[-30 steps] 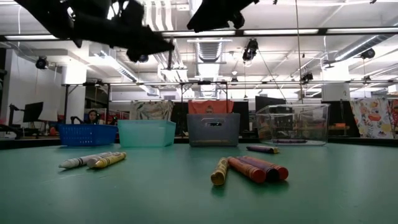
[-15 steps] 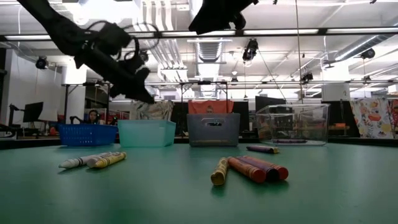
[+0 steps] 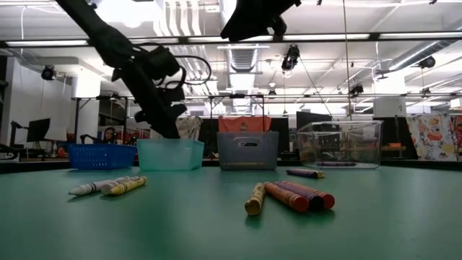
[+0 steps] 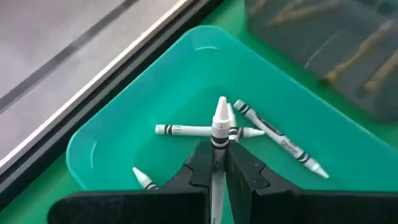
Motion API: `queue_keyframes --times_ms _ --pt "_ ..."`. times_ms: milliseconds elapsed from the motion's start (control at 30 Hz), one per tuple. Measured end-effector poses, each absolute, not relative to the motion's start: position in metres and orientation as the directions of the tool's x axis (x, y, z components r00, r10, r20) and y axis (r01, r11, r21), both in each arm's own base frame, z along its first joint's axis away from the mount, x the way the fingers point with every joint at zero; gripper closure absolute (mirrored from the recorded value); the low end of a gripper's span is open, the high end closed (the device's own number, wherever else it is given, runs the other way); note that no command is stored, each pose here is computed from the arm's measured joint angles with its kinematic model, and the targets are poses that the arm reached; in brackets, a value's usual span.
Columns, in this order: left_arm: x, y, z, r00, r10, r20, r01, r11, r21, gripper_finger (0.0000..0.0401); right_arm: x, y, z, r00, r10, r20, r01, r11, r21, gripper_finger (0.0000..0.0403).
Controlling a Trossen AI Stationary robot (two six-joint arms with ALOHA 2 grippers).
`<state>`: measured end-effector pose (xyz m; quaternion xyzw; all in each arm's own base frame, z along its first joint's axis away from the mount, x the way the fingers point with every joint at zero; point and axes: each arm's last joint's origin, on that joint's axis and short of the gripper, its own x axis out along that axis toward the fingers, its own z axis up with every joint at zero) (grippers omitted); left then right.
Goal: Sort crayons
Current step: Put the white crayon into the light blue bin, then put the yellow crayon into the black bin
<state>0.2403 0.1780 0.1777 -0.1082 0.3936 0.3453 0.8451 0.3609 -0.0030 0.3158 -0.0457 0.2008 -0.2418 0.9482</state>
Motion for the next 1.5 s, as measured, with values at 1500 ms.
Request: queue_keyframes --times_ms 1500 --pt "0.237 0.119 0.251 0.741 0.46 -0.489 -0.495 0.866 0.064 0.0342 0.356 0.004 0.301 0.812 -0.219 -0.541 0.42 0.863 0.28 0.0274"
